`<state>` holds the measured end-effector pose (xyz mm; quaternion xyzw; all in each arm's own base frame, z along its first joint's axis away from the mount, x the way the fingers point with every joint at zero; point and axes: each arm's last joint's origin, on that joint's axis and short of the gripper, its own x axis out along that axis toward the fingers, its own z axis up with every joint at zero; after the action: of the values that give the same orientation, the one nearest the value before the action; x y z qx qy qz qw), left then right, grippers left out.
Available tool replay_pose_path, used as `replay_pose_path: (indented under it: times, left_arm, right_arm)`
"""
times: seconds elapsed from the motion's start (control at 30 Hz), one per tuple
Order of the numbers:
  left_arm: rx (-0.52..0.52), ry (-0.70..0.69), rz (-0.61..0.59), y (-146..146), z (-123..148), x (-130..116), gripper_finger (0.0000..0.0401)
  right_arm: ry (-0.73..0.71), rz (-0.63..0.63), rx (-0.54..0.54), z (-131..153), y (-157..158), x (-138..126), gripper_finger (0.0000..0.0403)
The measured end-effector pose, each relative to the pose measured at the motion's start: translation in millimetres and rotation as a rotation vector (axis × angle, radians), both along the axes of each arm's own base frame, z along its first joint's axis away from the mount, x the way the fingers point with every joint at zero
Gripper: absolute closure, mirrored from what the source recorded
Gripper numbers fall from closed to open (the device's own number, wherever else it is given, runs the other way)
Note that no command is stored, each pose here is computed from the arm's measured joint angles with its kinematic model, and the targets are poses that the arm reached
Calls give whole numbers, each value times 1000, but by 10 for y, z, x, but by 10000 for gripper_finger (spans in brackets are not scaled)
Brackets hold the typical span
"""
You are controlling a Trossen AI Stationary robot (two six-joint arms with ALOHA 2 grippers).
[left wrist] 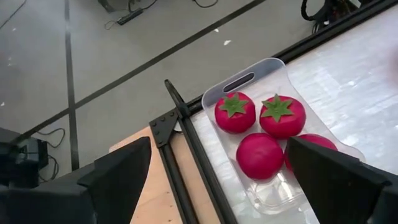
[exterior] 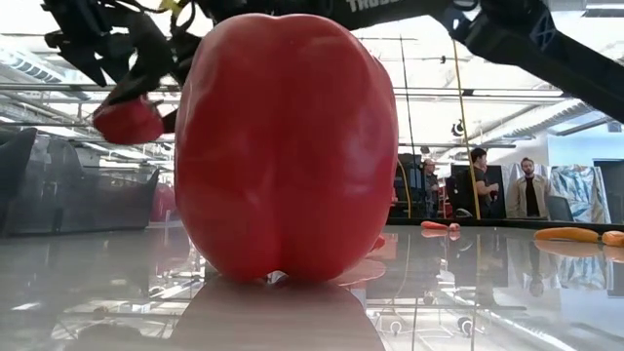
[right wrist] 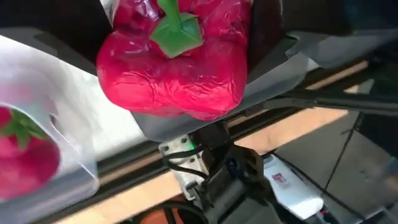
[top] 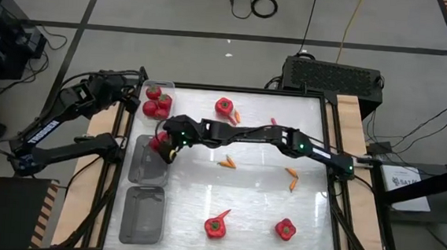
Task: Sort produce into baskets
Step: Put the red bell pepper into the top black bin
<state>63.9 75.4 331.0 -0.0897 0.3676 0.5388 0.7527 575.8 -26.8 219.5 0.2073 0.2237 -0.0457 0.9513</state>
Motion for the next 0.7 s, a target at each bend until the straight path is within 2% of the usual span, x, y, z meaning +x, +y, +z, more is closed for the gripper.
replay_pose_path:
  times: [0.17,0.27,0.43,0.7]
  left_arm:
    - [-4,-9,2,-1,-1,3,21]
    - [-15,-27,0,-3,-2,6,21]
    - [-20,-34,-4,-3,-3,9,21]
    - [-29,-43,-15,-6,-4,13,21]
  right_arm:
    - [-46,56,-81,-136,96,78,112]
    - [-37,58,-105,-183,84,85,112]
    - [-27,37,-223,-182,72,84,112]
    - [-19,63,-253,-190,122,82,112]
